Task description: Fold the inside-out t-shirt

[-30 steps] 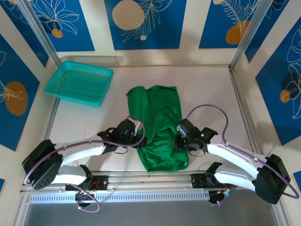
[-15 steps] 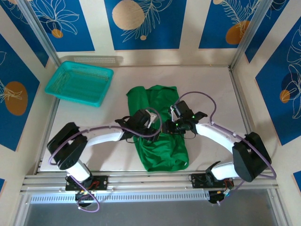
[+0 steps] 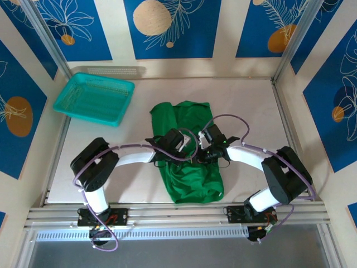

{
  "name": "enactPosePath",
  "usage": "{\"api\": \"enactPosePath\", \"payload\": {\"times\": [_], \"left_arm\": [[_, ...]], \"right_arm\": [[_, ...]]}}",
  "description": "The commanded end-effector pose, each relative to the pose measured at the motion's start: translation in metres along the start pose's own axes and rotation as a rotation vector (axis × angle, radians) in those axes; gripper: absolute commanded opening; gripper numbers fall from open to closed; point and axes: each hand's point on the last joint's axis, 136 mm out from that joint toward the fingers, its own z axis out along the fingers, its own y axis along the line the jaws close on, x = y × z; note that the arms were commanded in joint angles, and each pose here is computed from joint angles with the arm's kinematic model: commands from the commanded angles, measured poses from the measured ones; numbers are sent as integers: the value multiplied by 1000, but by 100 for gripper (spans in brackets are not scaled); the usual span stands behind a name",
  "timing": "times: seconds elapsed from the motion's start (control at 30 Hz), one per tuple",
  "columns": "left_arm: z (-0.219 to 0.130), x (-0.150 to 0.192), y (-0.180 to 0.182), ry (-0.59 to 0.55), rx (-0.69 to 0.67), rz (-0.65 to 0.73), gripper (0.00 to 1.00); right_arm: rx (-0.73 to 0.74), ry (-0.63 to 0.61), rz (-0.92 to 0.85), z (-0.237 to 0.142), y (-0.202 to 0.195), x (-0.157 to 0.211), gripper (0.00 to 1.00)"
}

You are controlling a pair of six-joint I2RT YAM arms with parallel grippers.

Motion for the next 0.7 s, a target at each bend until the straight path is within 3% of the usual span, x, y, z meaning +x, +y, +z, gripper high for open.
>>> {"api": "enactPosePath", "payload": {"times": [0.0,0.03,0.17,0.4,0.53,0.67], "left_arm": [[-20,-17,-18,-64,126,-34,0],[-25,-19,-20,-74,147,-49,0],[-46,-27,-22,-143,185,-102,0],[-65,-25,6,-181,175,-212,0],[-75,-29,13,-233,242,-318,0],[-74,-27,22,-229,212,-364,0]], "right_arm": [[-77,34,-34,5,8,6,4],[-86,35,-41,4,10,6,0],[-116,-9,-94,-8,20,0,0],[-200,-198,-273,-60,51,-7,0],[-306,-176,-347,-71,71,18,0],[-253,-140,-367,-53,61,42,0]]}}
